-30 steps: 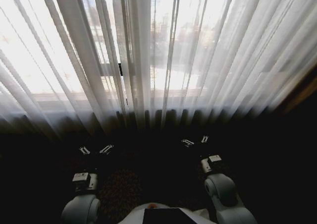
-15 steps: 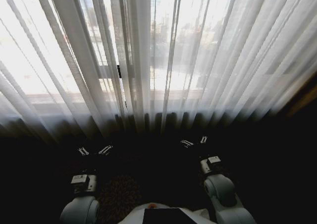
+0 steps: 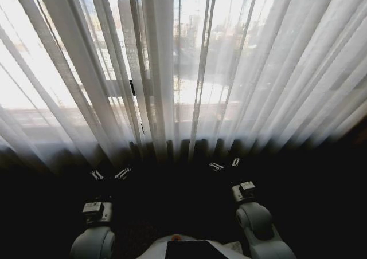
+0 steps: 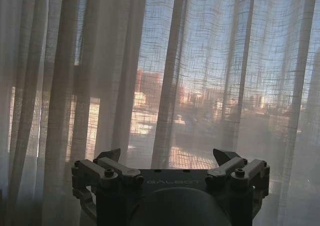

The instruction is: Open the curtains by pulling them apart, changing their state from closed to fully open.

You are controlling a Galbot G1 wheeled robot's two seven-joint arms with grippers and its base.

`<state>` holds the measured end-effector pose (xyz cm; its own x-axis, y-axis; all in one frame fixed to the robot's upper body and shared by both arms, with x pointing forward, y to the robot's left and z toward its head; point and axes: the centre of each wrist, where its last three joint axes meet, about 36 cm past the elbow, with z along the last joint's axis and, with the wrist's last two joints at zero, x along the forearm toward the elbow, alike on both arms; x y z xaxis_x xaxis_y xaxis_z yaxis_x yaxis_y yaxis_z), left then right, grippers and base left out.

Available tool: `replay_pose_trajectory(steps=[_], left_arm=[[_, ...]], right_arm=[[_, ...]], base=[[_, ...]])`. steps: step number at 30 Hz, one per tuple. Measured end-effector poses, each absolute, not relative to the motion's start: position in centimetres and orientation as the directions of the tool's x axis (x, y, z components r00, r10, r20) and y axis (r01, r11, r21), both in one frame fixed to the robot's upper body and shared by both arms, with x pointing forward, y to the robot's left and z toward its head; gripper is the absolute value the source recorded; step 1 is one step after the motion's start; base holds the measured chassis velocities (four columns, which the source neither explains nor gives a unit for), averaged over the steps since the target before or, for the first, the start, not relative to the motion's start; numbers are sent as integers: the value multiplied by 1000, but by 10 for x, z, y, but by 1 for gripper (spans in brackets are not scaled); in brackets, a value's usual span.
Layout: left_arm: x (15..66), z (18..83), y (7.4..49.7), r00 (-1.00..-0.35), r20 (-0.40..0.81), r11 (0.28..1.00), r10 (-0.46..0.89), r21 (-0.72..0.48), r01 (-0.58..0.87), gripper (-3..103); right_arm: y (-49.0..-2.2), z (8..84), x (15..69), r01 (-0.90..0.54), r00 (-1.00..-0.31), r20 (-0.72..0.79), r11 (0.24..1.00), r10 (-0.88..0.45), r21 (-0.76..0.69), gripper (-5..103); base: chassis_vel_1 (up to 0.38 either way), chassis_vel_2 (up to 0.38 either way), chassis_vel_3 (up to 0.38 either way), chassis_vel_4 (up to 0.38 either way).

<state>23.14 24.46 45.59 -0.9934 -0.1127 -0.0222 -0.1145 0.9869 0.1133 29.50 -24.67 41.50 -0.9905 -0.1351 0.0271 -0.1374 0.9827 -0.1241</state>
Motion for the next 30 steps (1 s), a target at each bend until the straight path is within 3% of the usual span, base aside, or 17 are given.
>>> replay_pose_trajectory(steps=[30], left_arm=[[228,456,244,-993,-32,987,-117,110,-120,100]], right_arm=[[-236,410,291,-153,-988,19,980,-152,-127,100]], base=[[-175,181,178,-172]])
